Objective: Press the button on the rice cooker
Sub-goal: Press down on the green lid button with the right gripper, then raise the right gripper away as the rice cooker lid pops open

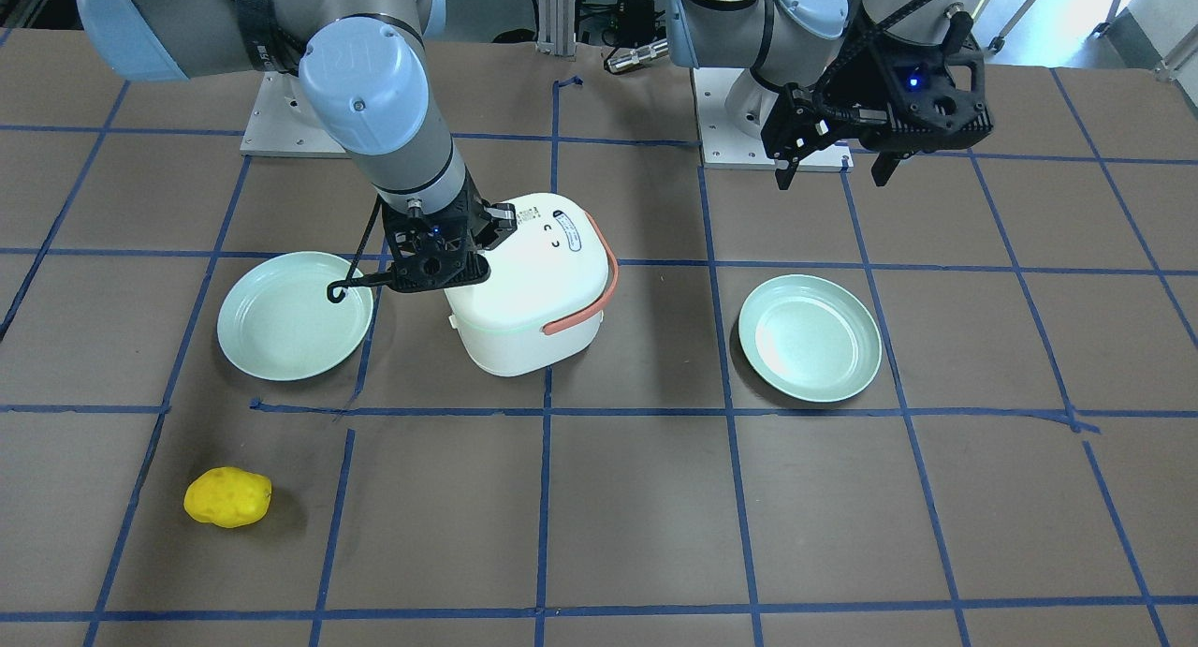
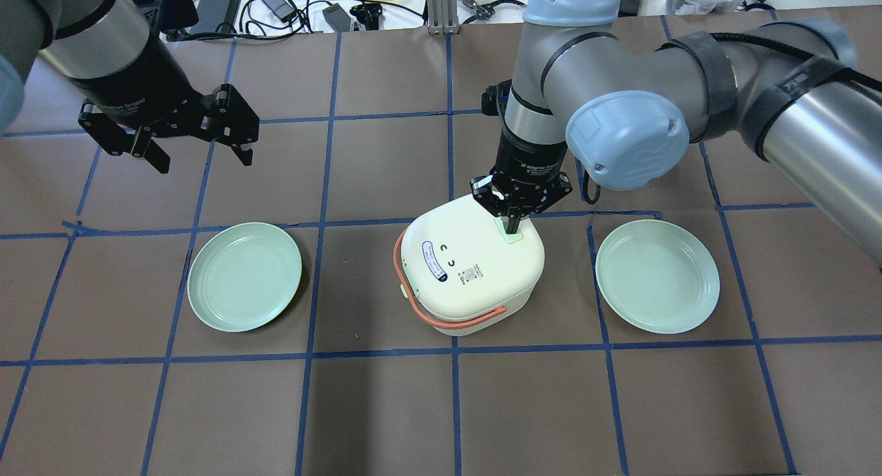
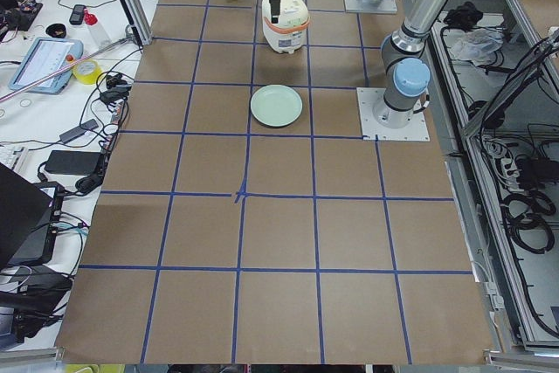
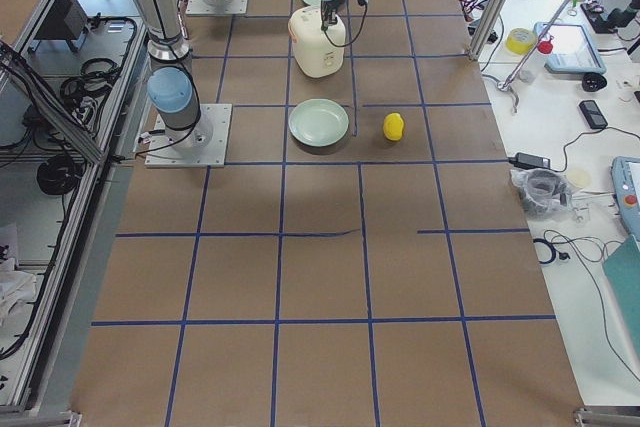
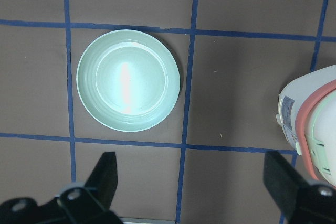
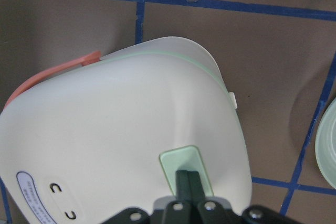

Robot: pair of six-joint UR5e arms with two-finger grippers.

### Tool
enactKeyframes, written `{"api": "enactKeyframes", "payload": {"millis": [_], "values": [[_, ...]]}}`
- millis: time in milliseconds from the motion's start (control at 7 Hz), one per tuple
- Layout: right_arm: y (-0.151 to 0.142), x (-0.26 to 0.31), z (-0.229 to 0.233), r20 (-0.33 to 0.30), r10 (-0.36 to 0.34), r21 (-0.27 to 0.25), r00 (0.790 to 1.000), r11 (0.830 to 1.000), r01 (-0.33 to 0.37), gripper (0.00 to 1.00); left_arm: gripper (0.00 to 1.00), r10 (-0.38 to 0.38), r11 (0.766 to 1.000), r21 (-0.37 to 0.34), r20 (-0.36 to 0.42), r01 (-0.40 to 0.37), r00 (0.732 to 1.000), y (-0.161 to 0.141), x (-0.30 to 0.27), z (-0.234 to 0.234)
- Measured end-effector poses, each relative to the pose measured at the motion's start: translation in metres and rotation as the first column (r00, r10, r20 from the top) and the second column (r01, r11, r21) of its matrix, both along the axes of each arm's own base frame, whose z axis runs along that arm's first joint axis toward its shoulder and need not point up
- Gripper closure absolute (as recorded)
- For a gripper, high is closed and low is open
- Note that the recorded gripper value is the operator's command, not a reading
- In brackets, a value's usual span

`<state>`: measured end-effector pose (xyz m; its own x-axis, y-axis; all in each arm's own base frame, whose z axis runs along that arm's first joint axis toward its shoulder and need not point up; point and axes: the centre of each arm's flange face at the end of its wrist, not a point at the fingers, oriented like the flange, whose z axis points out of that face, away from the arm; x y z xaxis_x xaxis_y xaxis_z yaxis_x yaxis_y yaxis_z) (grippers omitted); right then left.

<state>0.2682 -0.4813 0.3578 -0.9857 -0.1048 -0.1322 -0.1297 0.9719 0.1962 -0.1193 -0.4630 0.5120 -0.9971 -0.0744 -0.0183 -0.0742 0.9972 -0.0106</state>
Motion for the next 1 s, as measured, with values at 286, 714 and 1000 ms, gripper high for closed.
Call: {"api": "enactKeyframes", "payload": {"millis": [286,714,1000], "values": [[0.0004,0.0000,-0.0005,0.001,0.000,0.003,1.000,1.000,0.000,1.00,0.00,0.000,1.000,0.000,0.000,0.000,1.000,0.0000,0.0000,0.0000],[-0.0003,0.0002,-0.0031,0.000,0.002,0.008,1.000,1.000,-0.002,1.00,0.00,0.000,1.000,0.000,0.000,0.000,1.000,0.0000,0.0000,0.0000],[-0.0011,0.0003,-0.0050,-0.002,0.001,0.011,1.000,1.000,-0.001,1.00,0.00,0.000,1.000,0.000,0.000,0.000,1.000,0.0000,0.0000,0.0000]]}}
